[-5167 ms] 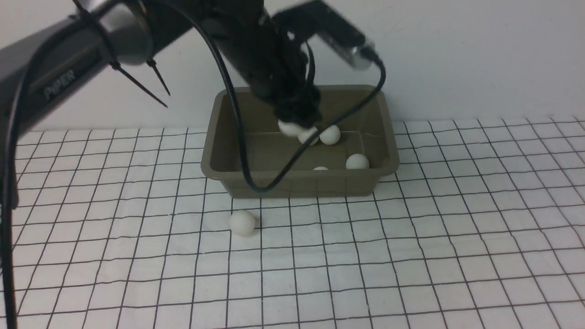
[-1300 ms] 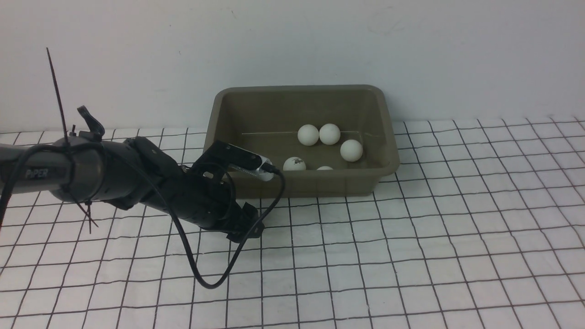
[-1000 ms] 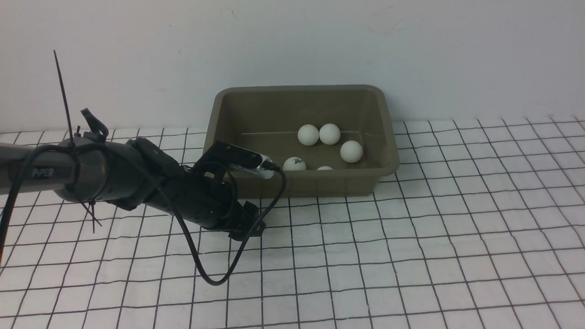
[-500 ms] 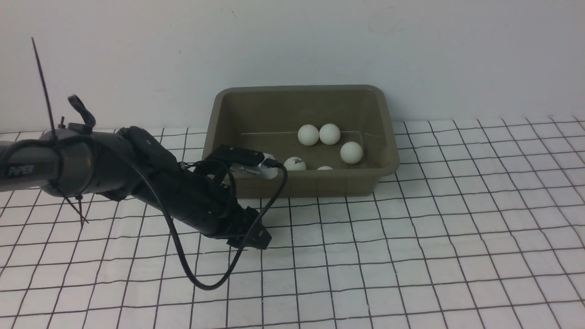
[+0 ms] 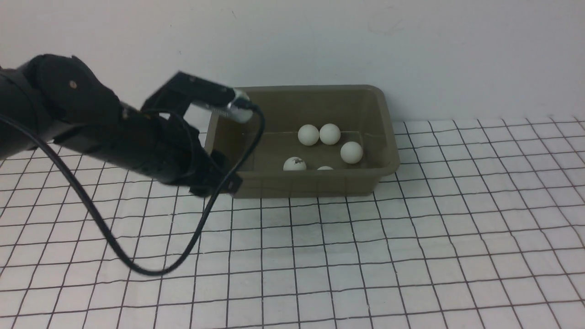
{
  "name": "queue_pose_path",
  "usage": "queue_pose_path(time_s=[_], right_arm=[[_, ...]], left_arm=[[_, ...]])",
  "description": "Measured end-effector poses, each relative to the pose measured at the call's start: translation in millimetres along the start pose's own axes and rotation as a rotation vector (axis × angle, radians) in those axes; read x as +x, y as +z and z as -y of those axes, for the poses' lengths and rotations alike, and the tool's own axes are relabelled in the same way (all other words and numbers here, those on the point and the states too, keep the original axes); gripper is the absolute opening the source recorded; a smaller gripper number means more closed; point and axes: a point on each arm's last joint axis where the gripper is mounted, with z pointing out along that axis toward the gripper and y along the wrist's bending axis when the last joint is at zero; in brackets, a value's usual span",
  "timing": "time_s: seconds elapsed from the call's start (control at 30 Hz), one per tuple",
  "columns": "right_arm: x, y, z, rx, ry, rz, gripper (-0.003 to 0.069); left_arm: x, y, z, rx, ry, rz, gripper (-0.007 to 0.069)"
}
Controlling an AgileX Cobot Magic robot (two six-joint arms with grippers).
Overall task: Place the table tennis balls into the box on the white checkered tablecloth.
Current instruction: 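Drop the ball into the bin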
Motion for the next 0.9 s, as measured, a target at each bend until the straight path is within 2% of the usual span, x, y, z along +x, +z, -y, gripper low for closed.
queue_pose_path(time_s=[0.07, 0.17, 0.27, 0.5, 0.67, 0.9], right_arm=[[0, 0, 0, 0.0, 0.0, 0.0, -0.0017], [0, 0, 0, 0.0, 0.0, 0.0, -0.0017], [0, 0, 0, 0.0, 0.0, 0.0, -0.0017], [0, 0, 0, -0.001, 0.0, 0.0, -0.0017], [1, 0, 0, -0.002, 0.0, -0.007, -0.0017], [1, 0, 0, -0.002, 0.0, -0.008, -0.0017]], left_arm=[[-19, -3, -6, -0.057, -0.013, 0.104, 0.0353], [-39, 3, -15, -0.082, -0.029, 0.15, 0.0353], [-55, 36, -31, -0.089, -0.037, 0.117, 0.0353], [-78, 101, -56, -0.023, -0.019, -0.001, 0.0353], [-91, 117, -61, 0.017, 0.061, -0.028, 0.0353], [-88, 128, -62, 0.05, 0.186, -0.041, 0.0365]])
